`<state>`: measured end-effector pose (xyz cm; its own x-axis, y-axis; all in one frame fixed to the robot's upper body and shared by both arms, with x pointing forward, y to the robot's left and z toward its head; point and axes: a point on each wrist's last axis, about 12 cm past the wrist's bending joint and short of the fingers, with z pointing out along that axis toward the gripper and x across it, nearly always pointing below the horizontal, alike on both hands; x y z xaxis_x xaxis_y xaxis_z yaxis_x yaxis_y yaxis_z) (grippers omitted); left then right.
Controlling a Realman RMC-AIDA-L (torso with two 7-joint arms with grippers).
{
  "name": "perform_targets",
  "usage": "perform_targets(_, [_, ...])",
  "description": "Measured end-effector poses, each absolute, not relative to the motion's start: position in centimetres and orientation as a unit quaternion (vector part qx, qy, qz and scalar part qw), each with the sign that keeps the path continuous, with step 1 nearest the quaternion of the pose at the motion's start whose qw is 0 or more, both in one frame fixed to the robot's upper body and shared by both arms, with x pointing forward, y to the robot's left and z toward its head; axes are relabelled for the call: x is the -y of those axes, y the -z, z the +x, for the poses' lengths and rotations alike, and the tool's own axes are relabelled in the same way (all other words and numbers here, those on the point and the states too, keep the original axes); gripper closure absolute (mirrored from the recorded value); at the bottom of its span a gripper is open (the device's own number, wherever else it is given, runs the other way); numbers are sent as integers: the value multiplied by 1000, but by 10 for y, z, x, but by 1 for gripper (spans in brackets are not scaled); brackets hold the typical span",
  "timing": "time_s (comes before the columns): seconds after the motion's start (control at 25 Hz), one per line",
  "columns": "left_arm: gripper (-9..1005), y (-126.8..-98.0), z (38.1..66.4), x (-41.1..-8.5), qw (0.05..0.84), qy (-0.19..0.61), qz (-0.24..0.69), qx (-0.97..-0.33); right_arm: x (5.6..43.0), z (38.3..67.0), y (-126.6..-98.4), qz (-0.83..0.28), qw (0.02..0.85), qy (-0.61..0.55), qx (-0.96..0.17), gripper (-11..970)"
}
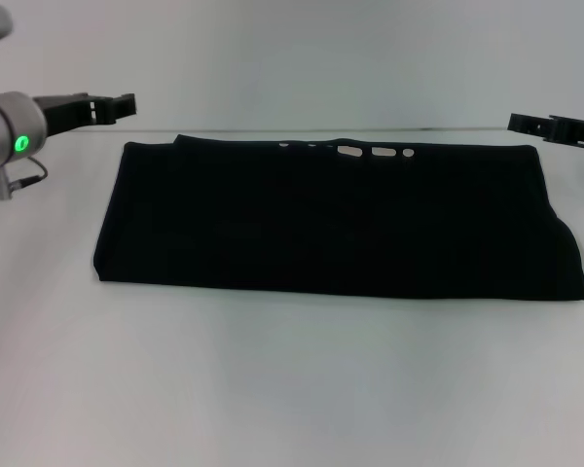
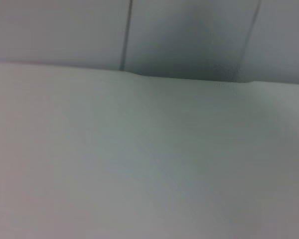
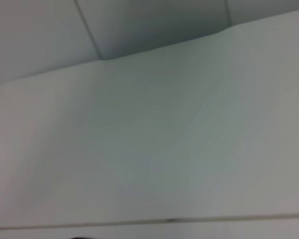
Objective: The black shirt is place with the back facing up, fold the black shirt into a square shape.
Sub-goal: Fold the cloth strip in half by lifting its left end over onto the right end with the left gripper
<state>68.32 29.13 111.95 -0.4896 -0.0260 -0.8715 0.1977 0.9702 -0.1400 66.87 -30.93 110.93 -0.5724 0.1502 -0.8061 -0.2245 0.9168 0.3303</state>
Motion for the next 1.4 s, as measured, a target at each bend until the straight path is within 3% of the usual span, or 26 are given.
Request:
perform_targets(0.12, [395, -1123, 670, -303, 476, 189, 45, -858, 319, 656, -1114, -28, 448, -250, -858, 233])
perform_targets(0.36, [130, -1129, 631, -318, 405, 316, 51, -856, 328, 624, -1120, -65, 409, -341, -844, 235])
perform_targets(0.8, [58, -1115, 578, -334, 285, 388, 27, -876, 360, 590, -1118, -61, 369, -380, -846, 241])
perform_targets(1.12, [58, -1106, 572, -330, 228, 382, 14, -895, 358, 593, -1116, -66, 355, -368, -857, 244])
perform_targets(1.4, [57, -1109, 583, -331, 252, 359, 10, -899, 365, 597, -1105, -41, 338, -317, -885, 243])
